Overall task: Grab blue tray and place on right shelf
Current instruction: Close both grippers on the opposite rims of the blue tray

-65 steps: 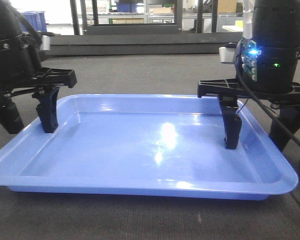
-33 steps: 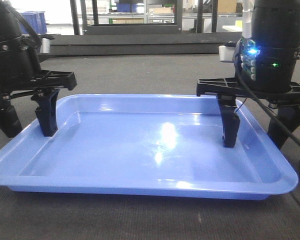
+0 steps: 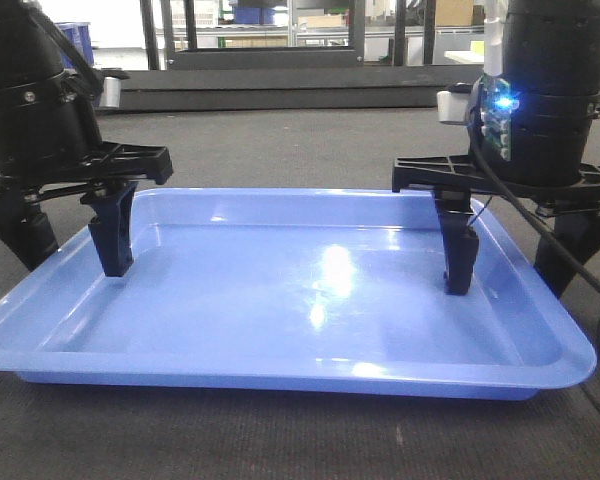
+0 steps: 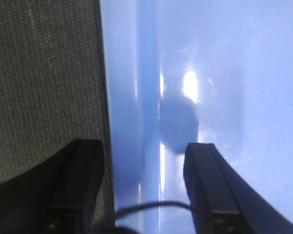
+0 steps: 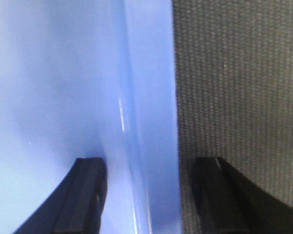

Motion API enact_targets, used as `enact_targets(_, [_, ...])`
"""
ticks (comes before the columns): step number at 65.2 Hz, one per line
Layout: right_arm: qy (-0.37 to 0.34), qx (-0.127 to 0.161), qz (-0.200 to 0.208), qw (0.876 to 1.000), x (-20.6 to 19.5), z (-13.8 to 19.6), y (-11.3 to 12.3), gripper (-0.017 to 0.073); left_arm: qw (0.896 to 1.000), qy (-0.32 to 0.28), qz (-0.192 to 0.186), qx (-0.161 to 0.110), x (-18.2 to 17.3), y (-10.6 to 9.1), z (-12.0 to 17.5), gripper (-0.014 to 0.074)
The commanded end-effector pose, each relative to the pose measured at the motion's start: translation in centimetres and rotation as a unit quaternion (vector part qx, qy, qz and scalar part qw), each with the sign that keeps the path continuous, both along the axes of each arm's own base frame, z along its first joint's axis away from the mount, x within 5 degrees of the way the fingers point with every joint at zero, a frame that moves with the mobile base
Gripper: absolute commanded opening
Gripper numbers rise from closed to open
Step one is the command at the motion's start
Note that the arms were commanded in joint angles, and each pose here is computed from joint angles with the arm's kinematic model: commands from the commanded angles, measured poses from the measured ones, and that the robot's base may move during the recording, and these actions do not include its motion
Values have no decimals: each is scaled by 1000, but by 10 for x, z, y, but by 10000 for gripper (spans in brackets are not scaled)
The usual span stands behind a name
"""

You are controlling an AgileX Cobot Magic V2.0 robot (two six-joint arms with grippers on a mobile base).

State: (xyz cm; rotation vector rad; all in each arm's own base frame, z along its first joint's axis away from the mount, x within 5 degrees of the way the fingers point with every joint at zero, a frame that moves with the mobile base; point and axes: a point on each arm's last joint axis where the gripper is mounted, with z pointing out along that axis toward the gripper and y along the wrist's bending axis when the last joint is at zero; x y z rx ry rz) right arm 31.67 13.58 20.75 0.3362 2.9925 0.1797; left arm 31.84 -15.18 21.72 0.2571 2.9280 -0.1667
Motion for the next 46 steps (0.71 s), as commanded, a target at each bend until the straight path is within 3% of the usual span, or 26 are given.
enact_targets(1, [-35,13,4,999,0,21,1,487,999,-35,11,-19,1,1,21,287])
enact_targets(20, [-37,13,6,999,0,21,1,474,999,-32,15,-19,0,1,20,272])
enact_targets(32, [-34,12,6,999,0,21,1,323,999,-29,14,-18,0,1,20,178])
enact_targets(46, [-30,11,6,999,-1,21,1,232,999,-24,14,-15,-1,1,20,126])
